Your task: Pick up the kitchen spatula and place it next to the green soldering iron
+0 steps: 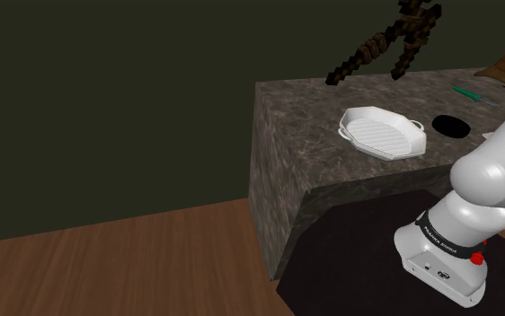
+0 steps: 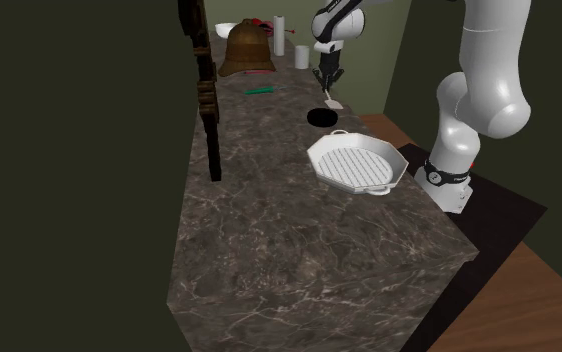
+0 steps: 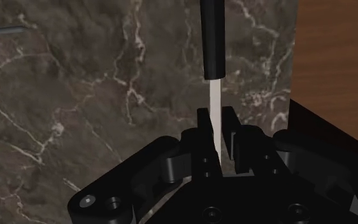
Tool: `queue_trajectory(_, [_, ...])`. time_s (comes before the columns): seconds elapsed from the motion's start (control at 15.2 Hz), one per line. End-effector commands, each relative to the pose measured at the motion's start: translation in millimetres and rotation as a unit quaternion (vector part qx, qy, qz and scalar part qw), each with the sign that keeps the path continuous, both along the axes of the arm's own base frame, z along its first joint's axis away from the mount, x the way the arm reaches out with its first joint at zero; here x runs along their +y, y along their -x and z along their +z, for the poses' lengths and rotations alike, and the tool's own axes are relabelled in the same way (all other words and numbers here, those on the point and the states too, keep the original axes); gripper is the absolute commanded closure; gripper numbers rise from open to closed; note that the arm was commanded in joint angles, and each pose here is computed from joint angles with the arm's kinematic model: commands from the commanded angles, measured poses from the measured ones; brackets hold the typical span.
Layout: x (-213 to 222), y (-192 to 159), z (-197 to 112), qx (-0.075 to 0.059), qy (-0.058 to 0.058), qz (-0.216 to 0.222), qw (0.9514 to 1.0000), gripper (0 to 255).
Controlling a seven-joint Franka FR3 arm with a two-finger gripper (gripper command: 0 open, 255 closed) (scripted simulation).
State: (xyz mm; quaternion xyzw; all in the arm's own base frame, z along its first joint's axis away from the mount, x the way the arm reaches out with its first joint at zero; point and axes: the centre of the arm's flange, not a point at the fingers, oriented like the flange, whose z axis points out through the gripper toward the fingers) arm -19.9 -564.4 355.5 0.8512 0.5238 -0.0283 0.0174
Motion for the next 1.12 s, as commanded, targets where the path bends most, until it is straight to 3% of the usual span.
queue_trajectory(0.0, [0,-1,-5,0.000,0.000,0.000,1.0000,255])
queue_trajectory(0.4, [0,-1,-5,0.000,0.000,0.000,1.0000,255])
queue_trajectory(0.46, [0,-1,-5,0.000,0.000,0.000,1.0000,0])
queue_trajectory(0.79, [0,-1,-5,0.000,0.000,0.000,1.0000,0])
queue_trajectory(1.06, [3,-2,45,0.000,0.000,0.000,1.0000,0])
